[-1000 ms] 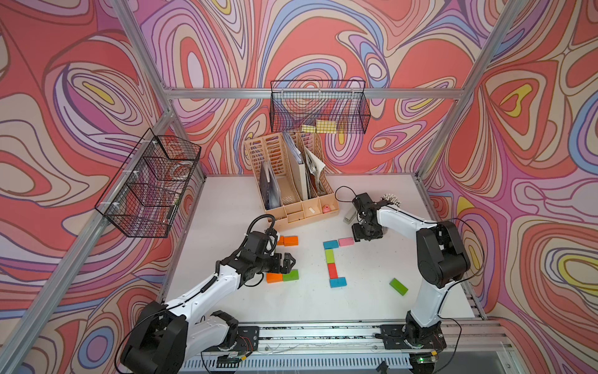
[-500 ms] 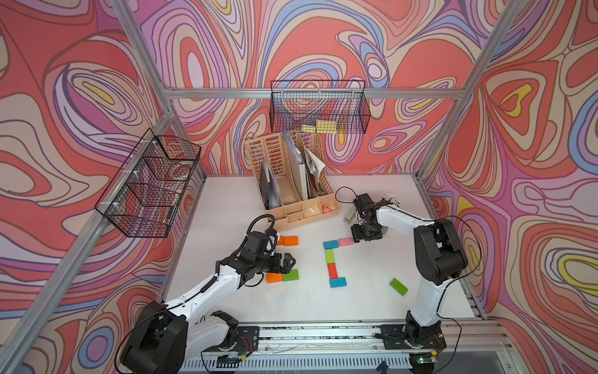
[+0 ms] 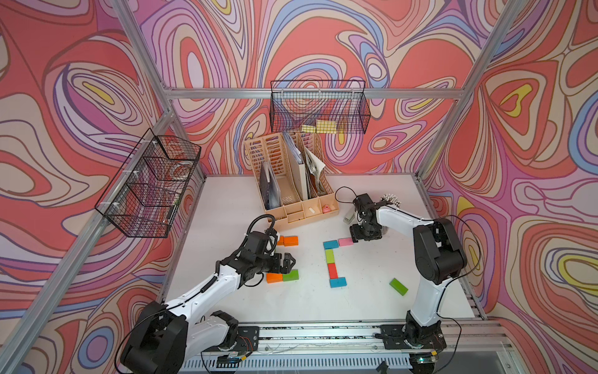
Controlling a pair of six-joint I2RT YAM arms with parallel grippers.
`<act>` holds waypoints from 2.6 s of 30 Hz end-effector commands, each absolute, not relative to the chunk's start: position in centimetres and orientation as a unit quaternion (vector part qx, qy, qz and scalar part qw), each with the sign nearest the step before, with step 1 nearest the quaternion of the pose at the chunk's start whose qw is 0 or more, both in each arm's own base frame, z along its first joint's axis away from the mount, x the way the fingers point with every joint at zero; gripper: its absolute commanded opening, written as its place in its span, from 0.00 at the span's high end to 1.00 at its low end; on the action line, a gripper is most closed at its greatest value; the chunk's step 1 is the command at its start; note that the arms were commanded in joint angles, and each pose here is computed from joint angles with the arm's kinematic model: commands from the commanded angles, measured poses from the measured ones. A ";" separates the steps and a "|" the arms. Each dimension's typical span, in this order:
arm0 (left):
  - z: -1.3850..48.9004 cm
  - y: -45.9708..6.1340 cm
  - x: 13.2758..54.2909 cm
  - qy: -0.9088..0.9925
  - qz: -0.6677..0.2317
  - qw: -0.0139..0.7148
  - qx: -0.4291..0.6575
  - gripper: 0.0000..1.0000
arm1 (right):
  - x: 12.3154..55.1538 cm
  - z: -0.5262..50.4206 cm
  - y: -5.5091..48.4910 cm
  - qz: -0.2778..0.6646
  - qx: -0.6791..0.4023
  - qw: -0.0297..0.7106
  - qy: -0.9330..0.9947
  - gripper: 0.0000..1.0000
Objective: Assemble the letter c with building blocks
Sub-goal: Assemble the building block at the center of the board, then pick up the building block from the center of the board.
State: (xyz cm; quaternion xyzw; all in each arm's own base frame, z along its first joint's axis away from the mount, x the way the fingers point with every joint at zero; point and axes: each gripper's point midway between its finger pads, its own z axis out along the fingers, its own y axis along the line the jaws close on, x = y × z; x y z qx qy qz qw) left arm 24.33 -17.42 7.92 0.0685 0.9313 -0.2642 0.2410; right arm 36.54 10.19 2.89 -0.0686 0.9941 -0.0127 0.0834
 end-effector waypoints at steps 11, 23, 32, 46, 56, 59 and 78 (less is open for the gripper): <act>8.8 -18.0 25.0 0.925 -0.269 0.254 0.080 0.00 | 37.0 2.4 10.3 -0.006 -0.064 0.082 0.995 0.24; 8.8 -18.0 24.9 0.925 -0.270 0.255 0.081 0.01 | 37.4 2.4 10.2 -0.010 -0.060 0.085 0.994 0.19; 8.9 -18.0 25.0 0.925 -0.270 0.256 0.081 0.00 | 36.8 3.7 9.2 -0.018 -0.046 0.095 0.994 0.19; 9.5 -18.3 24.9 0.920 -0.282 0.259 0.084 0.01 | 29.2 6.3 8.4 0.030 0.083 0.084 0.993 0.16; 9.9 -18.4 24.7 0.917 -0.290 0.262 0.085 0.00 | 24.9 7.0 7.5 0.047 0.159 0.083 0.983 0.02; 9.9 -18.5 24.7 0.916 -0.292 0.262 0.084 0.01 | 24.0 7.1 7.1 0.049 0.174 0.086 0.980 0.02; 9.8 -18.5 24.7 0.917 -0.291 0.261 0.084 0.01 | 20.6 6.7 4.4 0.037 0.261 0.096 0.960 0.02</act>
